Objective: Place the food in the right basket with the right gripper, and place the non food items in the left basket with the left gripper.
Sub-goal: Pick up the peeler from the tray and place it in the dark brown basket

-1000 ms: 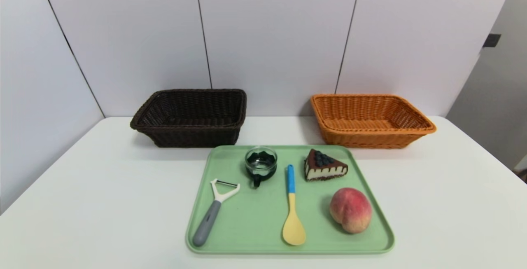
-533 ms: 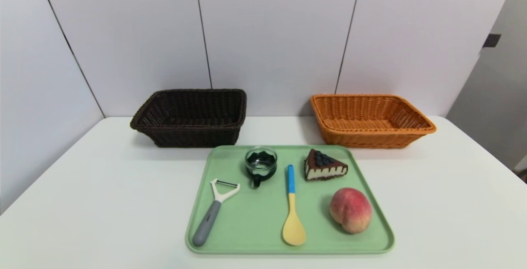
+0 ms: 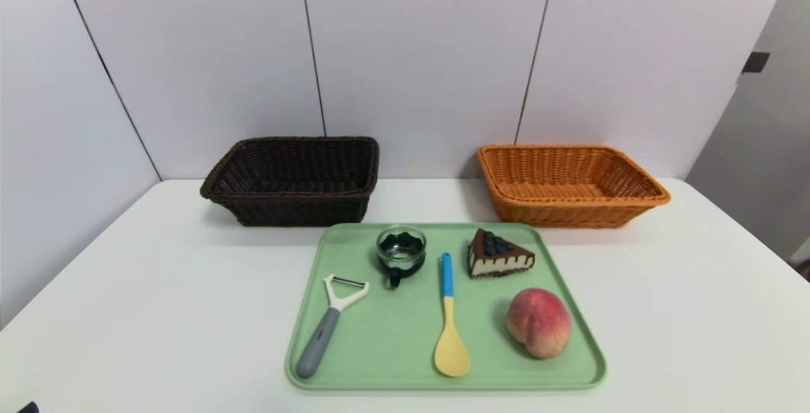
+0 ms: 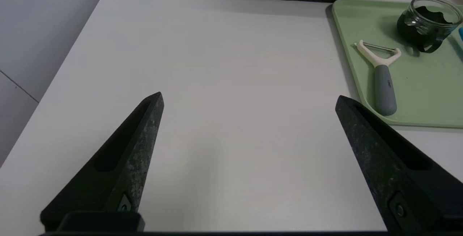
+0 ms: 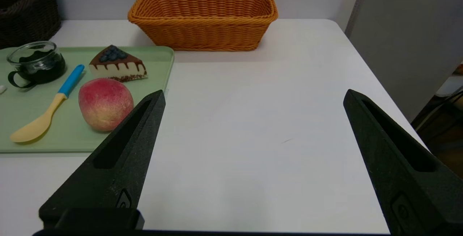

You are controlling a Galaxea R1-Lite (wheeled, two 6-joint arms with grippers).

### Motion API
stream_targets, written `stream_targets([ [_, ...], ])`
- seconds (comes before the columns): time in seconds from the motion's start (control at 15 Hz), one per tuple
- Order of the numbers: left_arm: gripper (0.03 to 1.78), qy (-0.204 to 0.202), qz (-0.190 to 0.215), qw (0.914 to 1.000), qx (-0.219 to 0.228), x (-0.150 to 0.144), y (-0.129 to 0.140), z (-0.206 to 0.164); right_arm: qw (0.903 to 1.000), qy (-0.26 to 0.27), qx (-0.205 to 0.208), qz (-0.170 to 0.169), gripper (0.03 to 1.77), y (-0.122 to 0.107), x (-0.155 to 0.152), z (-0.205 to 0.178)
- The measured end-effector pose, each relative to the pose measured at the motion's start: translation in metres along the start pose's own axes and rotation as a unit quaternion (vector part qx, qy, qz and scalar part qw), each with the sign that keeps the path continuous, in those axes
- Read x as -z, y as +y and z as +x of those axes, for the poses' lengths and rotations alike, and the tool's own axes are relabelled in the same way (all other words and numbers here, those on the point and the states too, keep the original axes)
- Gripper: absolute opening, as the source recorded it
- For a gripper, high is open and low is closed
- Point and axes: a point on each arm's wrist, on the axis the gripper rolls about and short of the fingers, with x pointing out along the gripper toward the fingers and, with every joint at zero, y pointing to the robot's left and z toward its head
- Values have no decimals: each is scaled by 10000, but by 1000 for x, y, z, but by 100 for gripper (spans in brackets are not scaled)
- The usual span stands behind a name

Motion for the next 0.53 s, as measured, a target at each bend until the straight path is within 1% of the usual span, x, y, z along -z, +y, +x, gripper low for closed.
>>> stream_targets([
  [0.27, 169, 706, -6, 9975, 40, -55, -5, 39, 9974, 717, -36, -33, 170, 1, -33, 30],
  [0.4, 169, 1019, -26, 9944, 281, -80, -8, 65, 9937, 1116, -77, -55, 170, 2, -48, 54],
  [0.53, 169, 1291, -74, 9889, 736, -98, -12, 92, 9896, 1428, -169, -61, 170, 3, -61, 79],
])
